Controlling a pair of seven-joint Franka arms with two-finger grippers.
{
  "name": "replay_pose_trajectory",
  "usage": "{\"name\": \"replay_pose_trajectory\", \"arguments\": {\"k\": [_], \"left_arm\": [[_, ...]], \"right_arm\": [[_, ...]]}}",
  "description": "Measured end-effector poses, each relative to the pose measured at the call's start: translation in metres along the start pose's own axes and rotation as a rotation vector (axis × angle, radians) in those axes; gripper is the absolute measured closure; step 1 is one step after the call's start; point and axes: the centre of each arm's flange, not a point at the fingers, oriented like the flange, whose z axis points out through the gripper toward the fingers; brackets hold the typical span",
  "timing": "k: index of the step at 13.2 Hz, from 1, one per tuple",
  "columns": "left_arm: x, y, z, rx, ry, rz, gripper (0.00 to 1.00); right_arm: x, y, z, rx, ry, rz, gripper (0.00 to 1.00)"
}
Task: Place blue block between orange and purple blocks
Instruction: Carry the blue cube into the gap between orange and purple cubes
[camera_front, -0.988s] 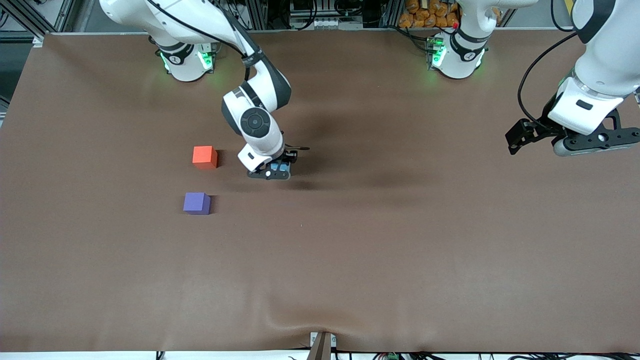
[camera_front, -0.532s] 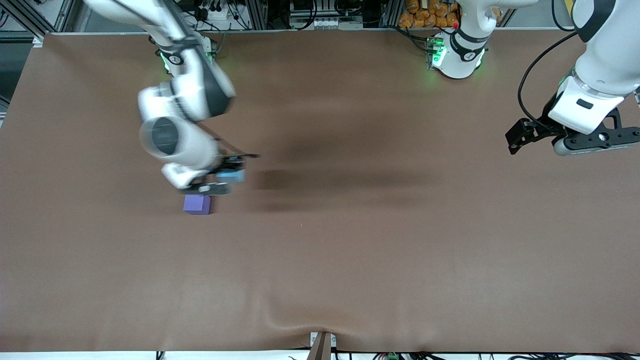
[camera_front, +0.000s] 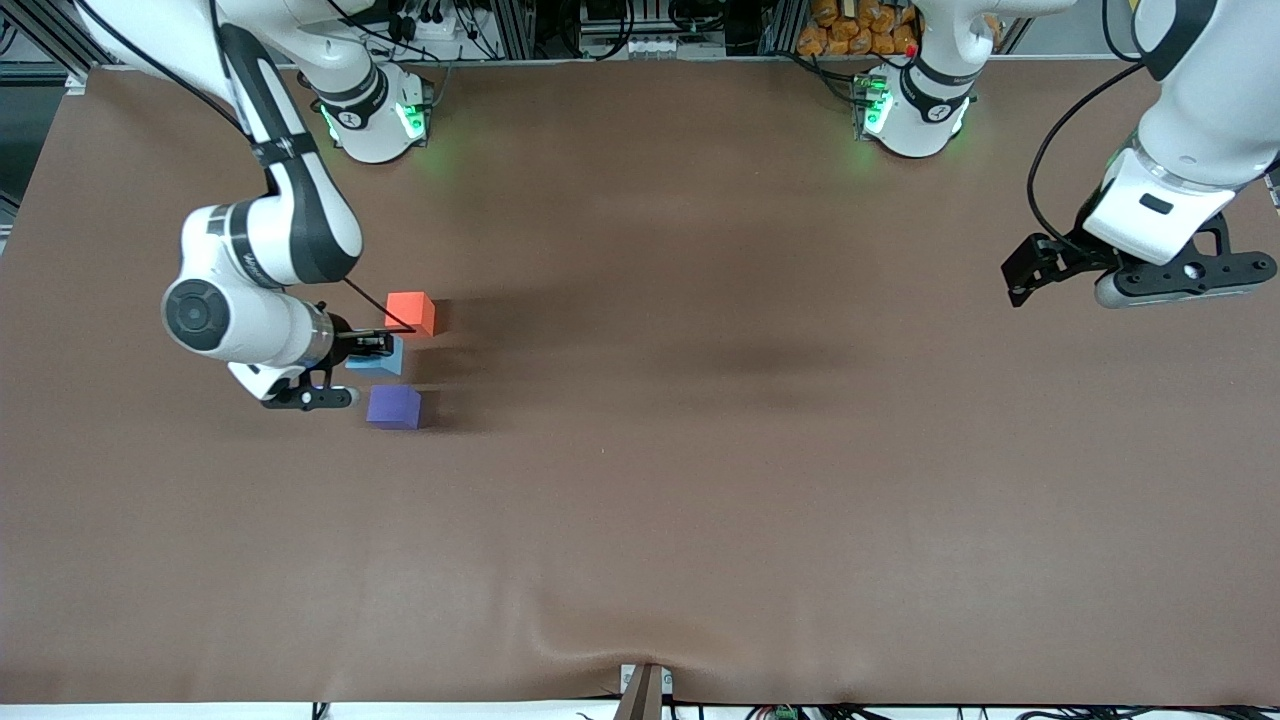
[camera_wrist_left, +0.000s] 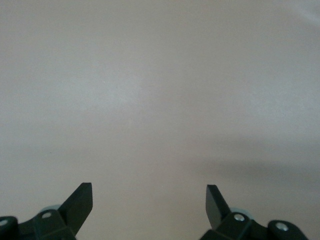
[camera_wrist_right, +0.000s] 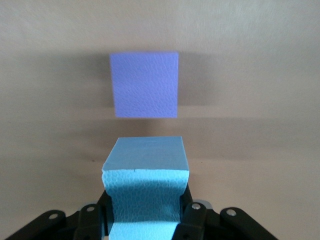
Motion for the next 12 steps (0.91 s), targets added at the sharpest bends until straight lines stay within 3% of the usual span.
{"name": "replay_pose_trajectory", "arguments": {"k": [6, 9, 12], "left_arm": [[0.0, 0.002, -0.004, 0.0, 0.002, 0.003, 0.0], [-0.004, 0.0, -0.026, -0.02, -0.038, -0.01, 0.0], [-0.007, -0.008, -0.048, -0.023, -0.068, -0.017, 0.0]], "right_arm": [[-0.003, -0.002, 0.015, 0.0, 0.038, -0.005, 0.48], [-0.007, -0.002, 0.036, -0.003, 0.063, -0.006, 0.48], [-0.008, -0.005, 0.055, -0.009, 0.05, -0.014, 0.48]]}}
